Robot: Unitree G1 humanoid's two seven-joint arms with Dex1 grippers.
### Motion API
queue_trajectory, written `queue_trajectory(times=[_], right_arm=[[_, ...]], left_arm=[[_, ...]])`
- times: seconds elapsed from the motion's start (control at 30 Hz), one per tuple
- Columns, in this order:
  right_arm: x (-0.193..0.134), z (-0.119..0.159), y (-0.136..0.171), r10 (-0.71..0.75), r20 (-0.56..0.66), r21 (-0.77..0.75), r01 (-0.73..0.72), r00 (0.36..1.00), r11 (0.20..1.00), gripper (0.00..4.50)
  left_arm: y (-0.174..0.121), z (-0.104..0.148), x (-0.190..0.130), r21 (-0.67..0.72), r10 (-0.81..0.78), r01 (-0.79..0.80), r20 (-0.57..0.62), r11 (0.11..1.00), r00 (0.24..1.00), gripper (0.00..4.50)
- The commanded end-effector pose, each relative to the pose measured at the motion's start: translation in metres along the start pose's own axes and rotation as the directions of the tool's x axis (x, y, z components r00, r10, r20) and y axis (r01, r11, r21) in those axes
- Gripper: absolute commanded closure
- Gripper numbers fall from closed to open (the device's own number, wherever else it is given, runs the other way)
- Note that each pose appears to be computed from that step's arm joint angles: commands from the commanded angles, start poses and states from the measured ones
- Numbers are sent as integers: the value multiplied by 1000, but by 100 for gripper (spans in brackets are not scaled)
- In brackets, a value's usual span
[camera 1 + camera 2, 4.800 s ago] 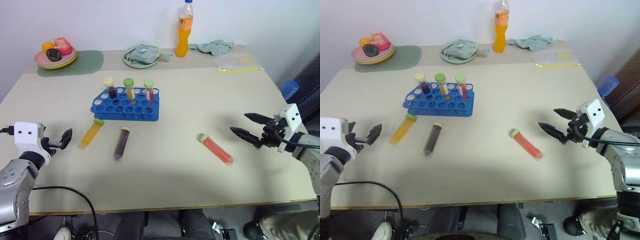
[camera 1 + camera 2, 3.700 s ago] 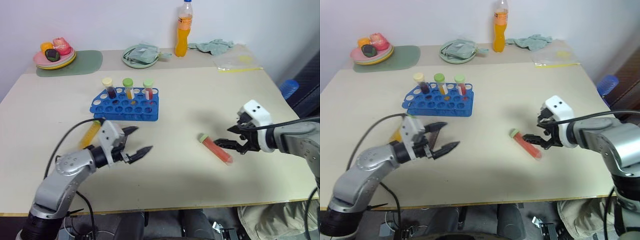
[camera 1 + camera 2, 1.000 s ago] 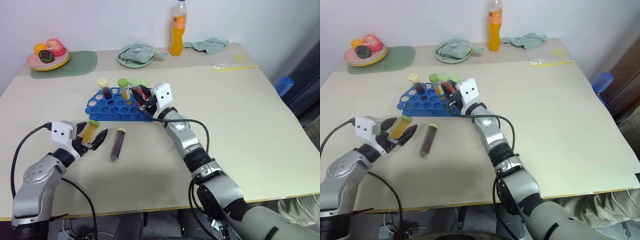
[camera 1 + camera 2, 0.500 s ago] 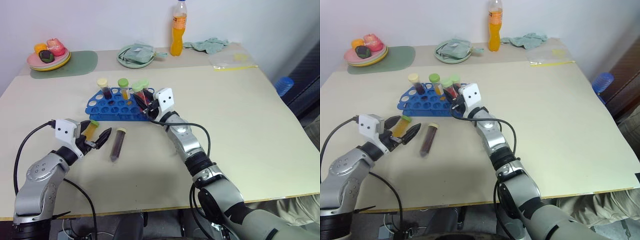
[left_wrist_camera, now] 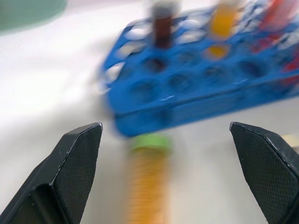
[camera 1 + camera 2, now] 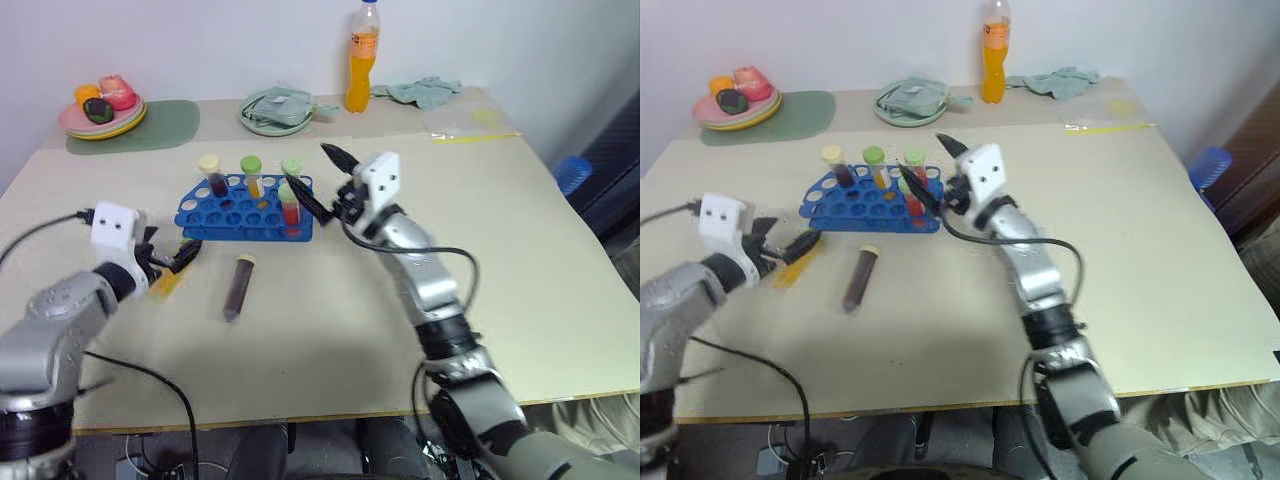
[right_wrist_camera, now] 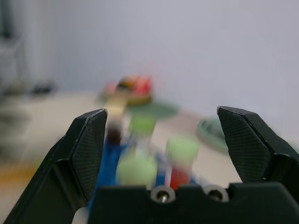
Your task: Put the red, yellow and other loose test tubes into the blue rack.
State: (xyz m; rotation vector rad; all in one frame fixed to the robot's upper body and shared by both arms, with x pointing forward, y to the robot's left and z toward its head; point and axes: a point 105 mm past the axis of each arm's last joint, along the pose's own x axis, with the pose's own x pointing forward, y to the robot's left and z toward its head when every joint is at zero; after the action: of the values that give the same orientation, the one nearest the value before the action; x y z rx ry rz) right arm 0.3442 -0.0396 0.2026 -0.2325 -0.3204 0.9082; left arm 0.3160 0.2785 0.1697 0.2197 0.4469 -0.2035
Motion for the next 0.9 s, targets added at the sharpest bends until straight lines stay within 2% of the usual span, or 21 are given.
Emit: queue_trajectory(times=[0.03, 0.17, 0.33, 0.43, 0.63, 0.67, 0.8, 0.87, 0.9], right_arm=[[-19, 15, 26, 192, -34, -40, -193, 981, 980, 34], [-43, 13, 39, 285, -102, -20, -288, 953, 957, 34], [-50, 9, 49, 305, -136, -12, -309, 943, 951, 34], [-50, 9, 51, 289, -140, -15, -294, 947, 956, 28], [-53, 7, 55, 266, -146, -1, -269, 953, 963, 28], [-53, 6, 57, 271, -149, 1, -273, 951, 962, 28], [-55, 5, 59, 282, -156, 2, -285, 947, 959, 28], [-55, 4, 59, 285, -158, 3, -288, 946, 958, 28], [-55, 4, 59, 286, -158, 4, -289, 945, 957, 28]], left_arm=[[5, -18, 3, -67, -45, 28, -262, 997, 964, 0], [2, -13, 9, -52, -94, 79, -417, 996, 904, 0], [3, -12, 23, 28, -78, 105, -496, 994, 865, 0], [6, -13, 28, 33, -84, 118, -518, 992, 851, 82], [13, -24, 29, 33, -78, 115, -554, 993, 829, 365], [16, -26, 28, 25, -71, 102, -556, 994, 828, 379], [34, -25, 20, -4, -22, 23, -524, 1000, 852, 379], [49, -17, 15, -61, 11, -43, -444, 997, 896, 379], [59, -9, 12, -69, 54, -84, -362, 994, 931, 379]])
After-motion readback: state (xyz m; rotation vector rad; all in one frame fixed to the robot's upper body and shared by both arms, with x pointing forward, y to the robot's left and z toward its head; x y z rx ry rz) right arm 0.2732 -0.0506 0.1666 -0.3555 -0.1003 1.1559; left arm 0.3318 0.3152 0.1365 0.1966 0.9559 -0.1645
